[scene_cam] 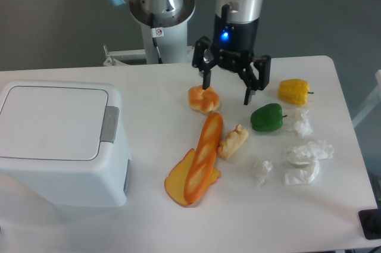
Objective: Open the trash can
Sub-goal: 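Move the open gripper over the bread roll toward the trash can lid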
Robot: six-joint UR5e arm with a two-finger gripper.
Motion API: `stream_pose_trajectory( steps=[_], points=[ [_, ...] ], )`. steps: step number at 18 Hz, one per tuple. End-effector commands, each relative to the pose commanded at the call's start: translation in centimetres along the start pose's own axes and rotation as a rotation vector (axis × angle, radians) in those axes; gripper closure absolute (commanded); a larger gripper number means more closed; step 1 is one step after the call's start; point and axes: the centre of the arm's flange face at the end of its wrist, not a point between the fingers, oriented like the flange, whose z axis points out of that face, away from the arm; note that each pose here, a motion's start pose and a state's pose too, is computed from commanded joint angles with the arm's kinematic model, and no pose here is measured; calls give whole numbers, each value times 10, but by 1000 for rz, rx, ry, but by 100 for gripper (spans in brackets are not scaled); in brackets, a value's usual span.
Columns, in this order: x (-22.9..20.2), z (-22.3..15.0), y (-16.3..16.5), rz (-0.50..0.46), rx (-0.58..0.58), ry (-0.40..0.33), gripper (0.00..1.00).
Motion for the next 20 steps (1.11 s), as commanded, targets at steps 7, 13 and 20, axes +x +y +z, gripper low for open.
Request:
stream_pose_trajectory(
  steps=[7,13,20],
  points=[
    [18,0,-26,-236,109,120,0],
    [40,15,-43,-399,118,220,0],
    [52,31,-57,-460,123,300,0]
  ],
)
